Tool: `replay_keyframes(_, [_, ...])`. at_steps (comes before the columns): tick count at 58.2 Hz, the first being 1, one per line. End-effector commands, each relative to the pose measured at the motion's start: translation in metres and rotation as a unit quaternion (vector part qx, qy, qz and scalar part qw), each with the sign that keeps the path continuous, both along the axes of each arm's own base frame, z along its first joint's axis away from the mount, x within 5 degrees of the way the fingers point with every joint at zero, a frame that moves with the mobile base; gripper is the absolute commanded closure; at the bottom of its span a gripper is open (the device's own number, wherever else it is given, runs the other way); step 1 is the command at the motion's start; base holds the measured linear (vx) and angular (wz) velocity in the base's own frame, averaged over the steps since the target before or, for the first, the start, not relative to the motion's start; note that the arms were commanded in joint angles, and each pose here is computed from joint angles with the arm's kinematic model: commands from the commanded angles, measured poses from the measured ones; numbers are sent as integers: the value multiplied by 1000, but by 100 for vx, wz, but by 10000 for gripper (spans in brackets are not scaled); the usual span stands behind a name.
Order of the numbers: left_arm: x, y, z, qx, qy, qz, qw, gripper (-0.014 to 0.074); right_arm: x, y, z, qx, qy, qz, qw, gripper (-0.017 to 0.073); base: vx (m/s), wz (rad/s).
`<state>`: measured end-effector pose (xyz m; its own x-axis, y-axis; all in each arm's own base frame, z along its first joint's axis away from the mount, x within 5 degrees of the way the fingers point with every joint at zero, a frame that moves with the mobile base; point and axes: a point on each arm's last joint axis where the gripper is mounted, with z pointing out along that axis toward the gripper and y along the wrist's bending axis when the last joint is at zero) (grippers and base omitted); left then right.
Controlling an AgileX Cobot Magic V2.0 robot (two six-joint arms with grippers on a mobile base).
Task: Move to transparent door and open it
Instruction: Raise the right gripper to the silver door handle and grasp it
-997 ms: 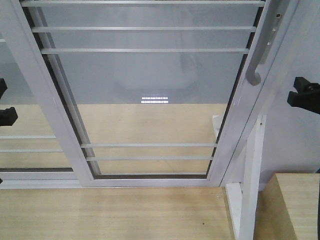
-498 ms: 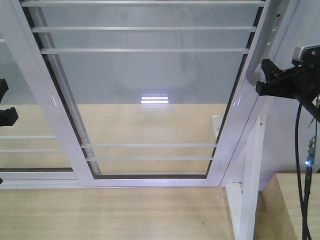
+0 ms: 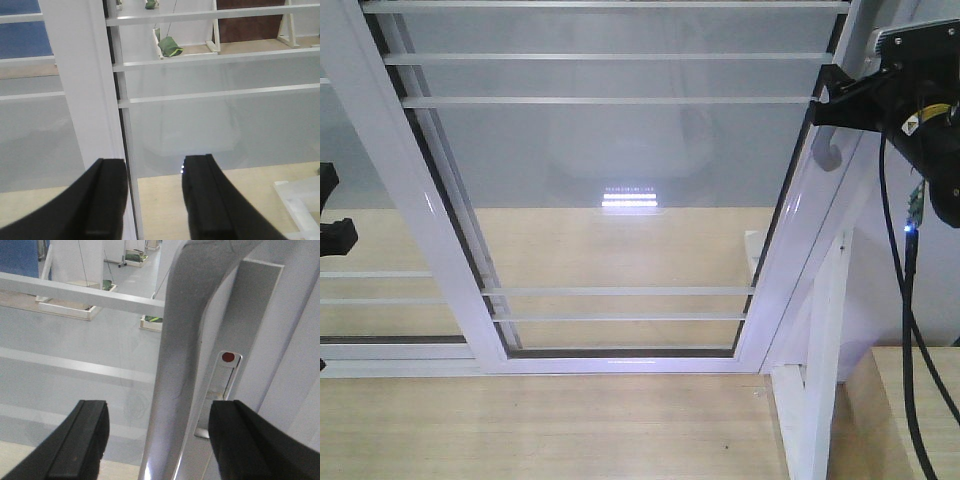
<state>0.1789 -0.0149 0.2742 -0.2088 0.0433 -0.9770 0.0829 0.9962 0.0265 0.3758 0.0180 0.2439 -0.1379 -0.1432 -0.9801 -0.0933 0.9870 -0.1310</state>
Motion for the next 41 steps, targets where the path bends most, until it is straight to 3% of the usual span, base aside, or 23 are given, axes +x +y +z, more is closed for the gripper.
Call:
replay_keyframes(1, [3,0,19,-10,-59,3,998,185,11,-4,33,3,-80,-17,997,66,0,0])
replay_keyframes(7, [3,0,19,-10,-59,3,998,185,22,-6,31,22,-82,-32,996,66,0,0])
replay_keyframes(23, [3,0,19,-10,-59,3,998,185,39,-6,25,20,-83,-32,996,74,0,0])
replay_keyframes(41, [3,0,19,-10,-59,3,998,185,43,-5,25,20,-86,-31,996,193,0,0])
